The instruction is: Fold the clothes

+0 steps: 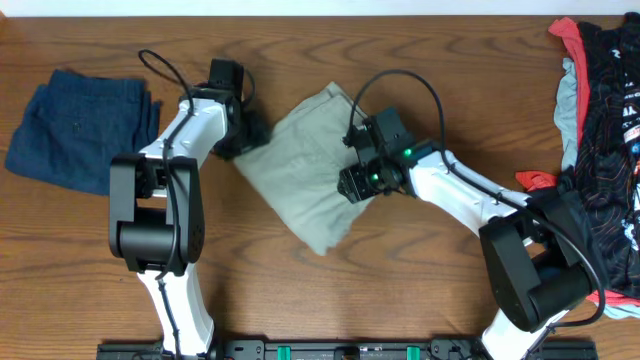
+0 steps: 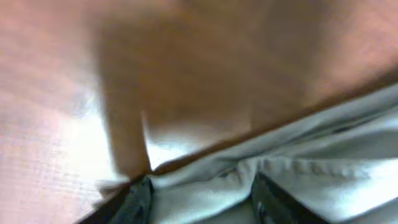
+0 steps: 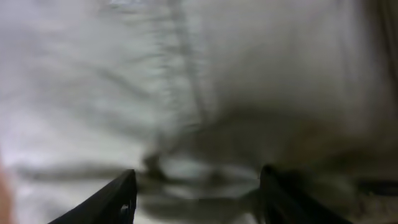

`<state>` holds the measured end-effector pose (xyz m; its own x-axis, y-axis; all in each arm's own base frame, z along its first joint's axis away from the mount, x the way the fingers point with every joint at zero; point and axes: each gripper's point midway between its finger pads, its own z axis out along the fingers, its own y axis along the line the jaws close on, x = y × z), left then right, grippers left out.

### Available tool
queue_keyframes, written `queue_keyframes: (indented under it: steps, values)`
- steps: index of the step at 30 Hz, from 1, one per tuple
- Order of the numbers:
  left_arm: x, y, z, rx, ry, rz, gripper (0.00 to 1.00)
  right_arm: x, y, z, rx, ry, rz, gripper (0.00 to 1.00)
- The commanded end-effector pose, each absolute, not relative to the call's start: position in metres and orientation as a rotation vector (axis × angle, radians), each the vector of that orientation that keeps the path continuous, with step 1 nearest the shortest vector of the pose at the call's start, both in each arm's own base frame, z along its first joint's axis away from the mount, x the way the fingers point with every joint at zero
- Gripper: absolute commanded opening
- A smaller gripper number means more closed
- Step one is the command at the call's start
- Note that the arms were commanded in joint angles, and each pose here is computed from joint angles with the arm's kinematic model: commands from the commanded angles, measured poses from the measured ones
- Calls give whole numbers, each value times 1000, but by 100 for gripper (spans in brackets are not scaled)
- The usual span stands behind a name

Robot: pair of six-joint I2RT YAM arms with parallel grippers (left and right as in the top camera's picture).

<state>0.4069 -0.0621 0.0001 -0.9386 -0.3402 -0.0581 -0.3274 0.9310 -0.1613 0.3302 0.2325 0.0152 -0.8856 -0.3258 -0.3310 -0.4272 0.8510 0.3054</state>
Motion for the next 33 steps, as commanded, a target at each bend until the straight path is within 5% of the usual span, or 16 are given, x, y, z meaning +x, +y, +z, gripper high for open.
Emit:
queue_keyframes:
  steps: [1,8,15,22,33]
  values:
    - [357,-65,-19,-561,3209,-216,52,329,208,-2,-539,2774,363,59]
    - [301,-97,1,-660,3438,-464,52,378,142,2,-339,2654,-54,66]
    - [319,-102,36,-565,3304,-579,53,403,137,26,-335,2591,-59,71]
    - [370,-105,69,-349,3021,-648,92,405,146,50,-346,2561,-27,71]
    - [370,-128,49,-37,3018,-856,99,403,143,98,-319,2475,6,73]
